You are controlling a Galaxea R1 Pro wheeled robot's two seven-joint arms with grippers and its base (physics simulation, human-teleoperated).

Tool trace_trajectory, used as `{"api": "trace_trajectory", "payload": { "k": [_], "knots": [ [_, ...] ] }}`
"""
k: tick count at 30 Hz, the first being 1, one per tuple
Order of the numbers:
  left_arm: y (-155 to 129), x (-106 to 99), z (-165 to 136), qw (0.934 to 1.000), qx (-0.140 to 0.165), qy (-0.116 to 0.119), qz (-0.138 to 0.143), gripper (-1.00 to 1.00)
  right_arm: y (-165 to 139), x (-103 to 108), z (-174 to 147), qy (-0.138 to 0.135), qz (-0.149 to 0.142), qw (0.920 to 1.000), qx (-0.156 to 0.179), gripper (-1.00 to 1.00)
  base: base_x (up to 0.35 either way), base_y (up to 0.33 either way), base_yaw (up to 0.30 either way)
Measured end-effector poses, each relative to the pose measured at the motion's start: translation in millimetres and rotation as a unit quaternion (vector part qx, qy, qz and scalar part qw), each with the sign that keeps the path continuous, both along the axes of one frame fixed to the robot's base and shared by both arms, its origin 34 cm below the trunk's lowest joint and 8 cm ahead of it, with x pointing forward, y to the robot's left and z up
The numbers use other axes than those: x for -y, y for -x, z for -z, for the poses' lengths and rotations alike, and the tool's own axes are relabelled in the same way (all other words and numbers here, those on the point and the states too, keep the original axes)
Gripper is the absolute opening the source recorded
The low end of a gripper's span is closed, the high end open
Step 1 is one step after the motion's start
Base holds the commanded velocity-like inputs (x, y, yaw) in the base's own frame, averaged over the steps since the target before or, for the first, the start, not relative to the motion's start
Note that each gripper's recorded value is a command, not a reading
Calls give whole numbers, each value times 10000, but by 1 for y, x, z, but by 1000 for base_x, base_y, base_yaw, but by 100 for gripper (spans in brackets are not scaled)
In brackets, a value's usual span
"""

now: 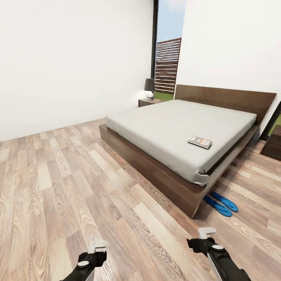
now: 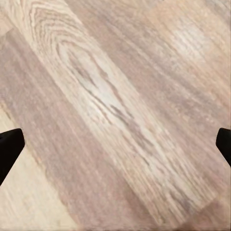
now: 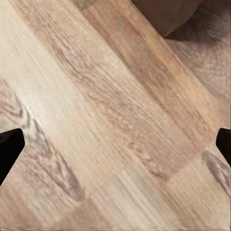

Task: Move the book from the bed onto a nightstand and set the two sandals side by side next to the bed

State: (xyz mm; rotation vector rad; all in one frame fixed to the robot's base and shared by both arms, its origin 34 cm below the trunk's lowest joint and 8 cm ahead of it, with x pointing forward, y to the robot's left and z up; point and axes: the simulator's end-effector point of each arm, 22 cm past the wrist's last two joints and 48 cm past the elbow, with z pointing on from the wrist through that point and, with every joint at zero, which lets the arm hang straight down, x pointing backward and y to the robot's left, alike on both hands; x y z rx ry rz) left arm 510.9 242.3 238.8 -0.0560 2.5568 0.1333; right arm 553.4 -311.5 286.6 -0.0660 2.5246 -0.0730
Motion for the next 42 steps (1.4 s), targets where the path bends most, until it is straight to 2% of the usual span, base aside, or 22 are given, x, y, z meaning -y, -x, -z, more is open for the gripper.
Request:
{"api": "trace_trajectory", "payload": {
  "k": [5,10,14,15,17,19,21,24,27,31,40,41,42],
  "knots": [
    [4,-3,-6,10000,-10,-21,-29,100,16,-5,9,-141,51,9998,-124,100,0,0,0],
    [22,-8,-4,9997,-229,-74,-39,100,39,-11,21,-230,61,9992,-321,100,0,0,0],
    [24,-10,-10,9996,-276,-75,-63,100,82,-20,46,-312,52,9976,-615,100,0,0,0],
    [23,-12,-12,9996,-238,-28,-161,100,101,-18,54,-251,107,9970,-722,100,0,0,0],
    [21,-14,-17,9995,-202,10,-238,100,106,-17,52,-231,130,9968,-760,100,0,0,0],
    [19,-17,-23,9987,-131,136,-469,100,115,-13,53,-187,197,9961,-838,100,0,0,0],
    [17,-17,-27,9985,-118,166,-513,100,114,-11,48,-166,220,9965,-786,100,0,0,0],
    [14,-13,-34,9985,-84,251,-476,100,97,-9,33,-144,214,9989,-382,100,0,0,0],
    [15,-12,-39,9985,-87,258,-469,100,91,-9,24,-133,202,9994,-263,100,0,0,0],
    [33,-18,-37,9982,-193,201,-531,100,85,-9,13,-120,181,9996,-174,100,0,0,0],
    [48,-24,-48,9975,-313,149,-613,100,89,-10,-3,-96,103,9995,-269,100,0,0,0],
    [59,-27,-45,9970,-437,113,-631,100,110,-13,5,-136,105,9985,-518,100,0,0,0],
    [60,-27,-46,9969,-453,110,-628,100,119,-15,7,-156,108,9978,-629,100,0,0,0]
  ]
}}
